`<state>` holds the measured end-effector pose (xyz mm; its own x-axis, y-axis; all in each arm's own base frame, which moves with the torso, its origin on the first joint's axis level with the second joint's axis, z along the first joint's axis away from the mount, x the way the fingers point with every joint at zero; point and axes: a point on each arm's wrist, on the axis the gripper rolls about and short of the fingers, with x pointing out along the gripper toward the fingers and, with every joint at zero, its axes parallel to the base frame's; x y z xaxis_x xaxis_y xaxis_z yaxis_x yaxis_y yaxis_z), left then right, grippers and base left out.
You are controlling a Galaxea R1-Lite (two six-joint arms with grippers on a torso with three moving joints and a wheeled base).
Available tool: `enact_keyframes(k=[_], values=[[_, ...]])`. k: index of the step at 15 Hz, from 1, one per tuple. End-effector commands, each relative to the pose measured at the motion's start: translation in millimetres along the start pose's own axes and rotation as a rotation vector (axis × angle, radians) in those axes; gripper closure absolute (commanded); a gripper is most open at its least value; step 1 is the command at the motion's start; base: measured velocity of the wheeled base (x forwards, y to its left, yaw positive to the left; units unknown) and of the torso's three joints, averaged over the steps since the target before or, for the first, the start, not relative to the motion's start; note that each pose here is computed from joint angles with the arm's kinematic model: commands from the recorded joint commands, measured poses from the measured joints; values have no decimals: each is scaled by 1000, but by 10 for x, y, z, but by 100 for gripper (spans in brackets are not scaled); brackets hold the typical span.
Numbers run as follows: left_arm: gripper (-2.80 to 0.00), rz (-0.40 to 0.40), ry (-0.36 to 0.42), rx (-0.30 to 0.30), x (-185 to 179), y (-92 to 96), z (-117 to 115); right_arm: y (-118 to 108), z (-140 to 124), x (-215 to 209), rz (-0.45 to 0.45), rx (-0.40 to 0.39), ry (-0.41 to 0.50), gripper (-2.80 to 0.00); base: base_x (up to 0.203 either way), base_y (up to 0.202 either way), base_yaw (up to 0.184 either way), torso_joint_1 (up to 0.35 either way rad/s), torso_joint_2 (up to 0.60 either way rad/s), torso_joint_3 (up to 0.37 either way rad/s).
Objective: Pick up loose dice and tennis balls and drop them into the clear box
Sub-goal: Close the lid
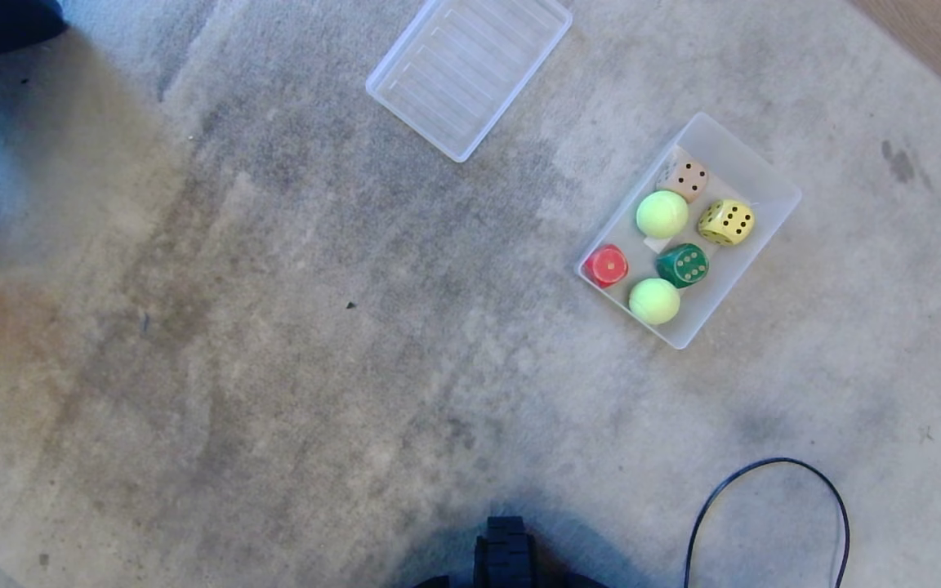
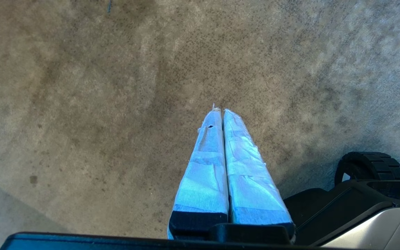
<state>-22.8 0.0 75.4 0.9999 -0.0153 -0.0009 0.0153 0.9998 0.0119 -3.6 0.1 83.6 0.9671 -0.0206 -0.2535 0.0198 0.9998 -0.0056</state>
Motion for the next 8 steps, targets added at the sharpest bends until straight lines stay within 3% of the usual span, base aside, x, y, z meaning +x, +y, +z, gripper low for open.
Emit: enact_keyframes(k=[1,3,8], values=[[0,0,-1,0,0,0,1,0,-85,-108,5,-4,-146,0,0,0,0,0,0,0],[0,0,0,0,0,0,0,-3,-129,-170,16,-7,-237,0,0,0,0,0,0,0],[0,0,0,0,0,0,-1,-9,-136,-169,4,20,-241,0,0,0,0,0,0,0]])
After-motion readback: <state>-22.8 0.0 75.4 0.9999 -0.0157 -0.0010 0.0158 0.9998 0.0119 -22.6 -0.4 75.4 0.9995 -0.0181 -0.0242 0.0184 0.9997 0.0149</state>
